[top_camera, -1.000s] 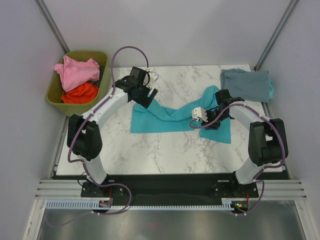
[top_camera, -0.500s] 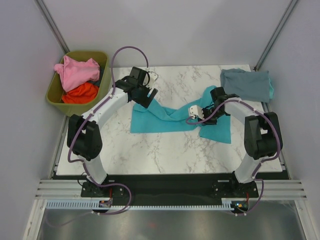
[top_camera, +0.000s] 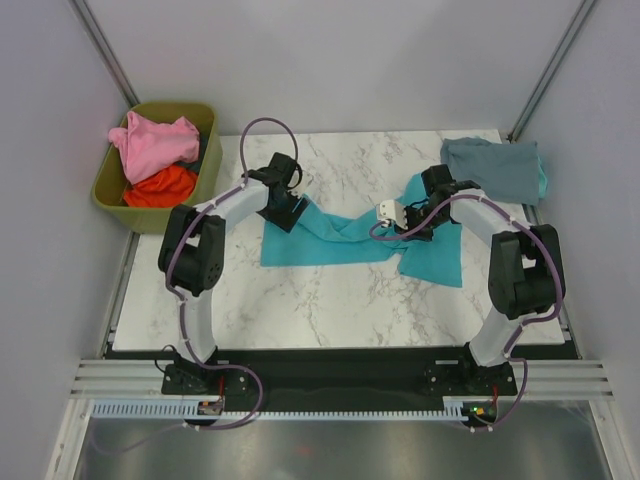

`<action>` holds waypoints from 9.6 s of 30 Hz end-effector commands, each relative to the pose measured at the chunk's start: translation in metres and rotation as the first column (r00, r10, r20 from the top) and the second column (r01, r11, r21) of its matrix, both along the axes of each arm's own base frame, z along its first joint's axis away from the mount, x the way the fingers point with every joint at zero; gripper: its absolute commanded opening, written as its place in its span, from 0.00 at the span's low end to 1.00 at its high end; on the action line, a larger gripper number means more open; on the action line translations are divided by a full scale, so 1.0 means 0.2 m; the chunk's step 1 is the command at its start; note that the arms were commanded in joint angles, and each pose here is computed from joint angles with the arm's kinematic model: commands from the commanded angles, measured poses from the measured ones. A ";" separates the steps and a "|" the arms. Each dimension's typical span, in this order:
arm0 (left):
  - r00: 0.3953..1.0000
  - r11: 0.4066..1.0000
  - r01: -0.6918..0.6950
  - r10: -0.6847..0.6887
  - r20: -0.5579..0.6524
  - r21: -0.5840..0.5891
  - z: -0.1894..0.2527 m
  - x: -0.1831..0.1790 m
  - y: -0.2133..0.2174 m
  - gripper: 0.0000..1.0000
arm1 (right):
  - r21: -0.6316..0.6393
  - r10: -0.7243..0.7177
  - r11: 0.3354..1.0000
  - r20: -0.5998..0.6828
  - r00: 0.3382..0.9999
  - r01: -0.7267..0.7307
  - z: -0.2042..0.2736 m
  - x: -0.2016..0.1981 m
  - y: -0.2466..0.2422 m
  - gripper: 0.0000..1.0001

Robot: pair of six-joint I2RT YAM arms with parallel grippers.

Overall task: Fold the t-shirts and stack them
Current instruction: Flatten the tshirt out

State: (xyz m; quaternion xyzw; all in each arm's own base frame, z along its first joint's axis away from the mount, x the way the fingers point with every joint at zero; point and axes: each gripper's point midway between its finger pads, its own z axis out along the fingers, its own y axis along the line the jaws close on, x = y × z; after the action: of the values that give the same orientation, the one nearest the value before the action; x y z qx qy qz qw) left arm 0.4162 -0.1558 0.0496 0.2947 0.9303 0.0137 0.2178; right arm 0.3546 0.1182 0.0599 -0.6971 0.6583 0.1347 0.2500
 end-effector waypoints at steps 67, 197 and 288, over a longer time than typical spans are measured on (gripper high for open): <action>0.984 0.988 0.151 -0.154 0.088 0.035 0.02 0.23 0.12 0.02 | 0.043 -0.101 0.994 0.001 0.995 0.101 0.09 0.06 0.11 0.00; 0.770 0.955 0.259 -0.115 0.627 -0.142 1.60 0.19 0.32 0.02 | 0.820 -0.929 0.122 -0.105 0.356 0.560 1.88 0.81 -0.73 0.00; 0.615 0.962 0.269 -0.133 0.777 -0.048 1.99 -0.42 0.39 0.02 | 0.848 -0.961 0.249 0.278 0.008 0.467 2.36 -0.29 -0.89 0.00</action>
State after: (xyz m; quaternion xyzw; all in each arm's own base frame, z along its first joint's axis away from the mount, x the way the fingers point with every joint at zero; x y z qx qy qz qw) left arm 0.3079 -0.0724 0.4969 0.3403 0.6707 0.0572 0.6566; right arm 0.2501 -0.0490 0.5892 -0.0709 0.6121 -0.1766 0.7675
